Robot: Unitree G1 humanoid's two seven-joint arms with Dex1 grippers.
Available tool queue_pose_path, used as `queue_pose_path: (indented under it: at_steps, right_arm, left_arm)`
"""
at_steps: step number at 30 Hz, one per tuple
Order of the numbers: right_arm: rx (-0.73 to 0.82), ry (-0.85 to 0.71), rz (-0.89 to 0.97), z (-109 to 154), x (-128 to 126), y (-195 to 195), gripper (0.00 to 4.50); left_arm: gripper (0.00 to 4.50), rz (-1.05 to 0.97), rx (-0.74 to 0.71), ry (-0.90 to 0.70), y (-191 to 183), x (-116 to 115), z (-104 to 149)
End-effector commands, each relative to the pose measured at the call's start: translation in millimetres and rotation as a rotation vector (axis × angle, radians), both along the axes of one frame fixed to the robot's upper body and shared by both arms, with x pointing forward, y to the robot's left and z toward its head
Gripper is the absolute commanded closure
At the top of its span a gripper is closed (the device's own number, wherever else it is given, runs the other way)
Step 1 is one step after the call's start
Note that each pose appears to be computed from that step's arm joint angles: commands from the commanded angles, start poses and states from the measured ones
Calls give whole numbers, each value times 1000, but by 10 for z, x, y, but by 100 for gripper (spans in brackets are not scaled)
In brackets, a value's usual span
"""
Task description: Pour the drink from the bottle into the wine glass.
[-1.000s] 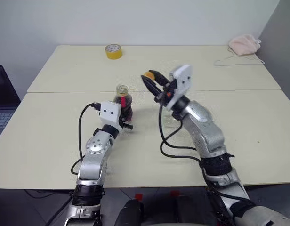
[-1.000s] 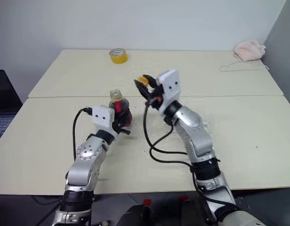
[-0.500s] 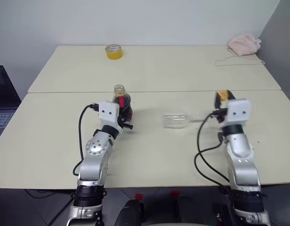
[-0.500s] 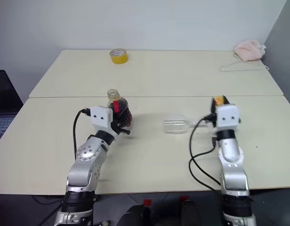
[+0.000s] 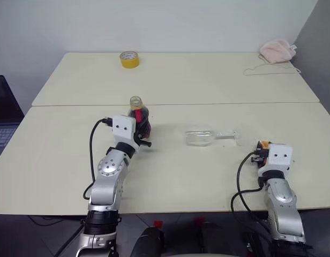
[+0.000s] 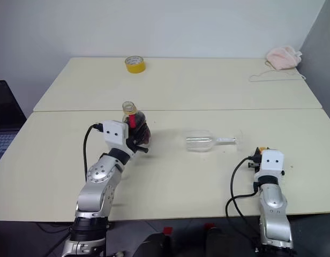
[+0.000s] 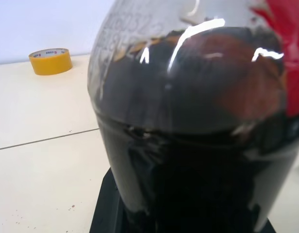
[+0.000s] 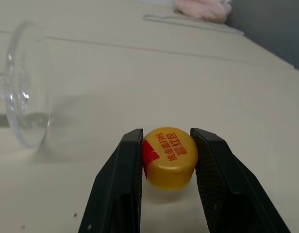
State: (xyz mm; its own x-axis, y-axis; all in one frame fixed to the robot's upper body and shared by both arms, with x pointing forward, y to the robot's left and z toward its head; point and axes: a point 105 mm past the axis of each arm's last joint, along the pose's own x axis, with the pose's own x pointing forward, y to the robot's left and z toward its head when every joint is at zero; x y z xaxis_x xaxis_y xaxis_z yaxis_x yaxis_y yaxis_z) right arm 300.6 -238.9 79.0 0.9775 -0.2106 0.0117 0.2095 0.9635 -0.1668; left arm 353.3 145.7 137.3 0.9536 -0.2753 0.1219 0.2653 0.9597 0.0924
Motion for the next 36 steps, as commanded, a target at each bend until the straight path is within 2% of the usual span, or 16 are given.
queue_pose_path:
  at_steps: [1,4,14,19,21,27,31,34,36]
  right_arm:
    - [50,7,-9,-21,-10,-41,327]
    - [106,39,-21,-112,-9,-63,327]
    - [171,86,-12,-220,-34,-53,0]
    - [193,110,-32,-264,-61,-56,0]
    - [151,91,-40,-217,-61,-75,0]
    - [-56,-128,54,287,-21,65,0]
    - [-88,-204,108,463,-6,179,0]
    - [-63,-329,266,805,-8,471,0]
    - [-45,-359,347,912,-22,600,0]
  left_arm:
    - [373,-9,-13,-89,-8,-8,229]
    - [373,-9,-13,-90,-6,-7,232]
    - [373,-10,-15,-94,-7,-5,244]
    - [373,-10,-16,-94,-15,-5,242]
    - [373,-11,-17,-94,-17,-3,241]
    - [373,-3,-23,-93,7,6,246]
    - [373,2,-28,-90,22,12,243]
    - [373,25,-45,-88,97,35,242]
    - [373,39,-57,-86,146,52,238]
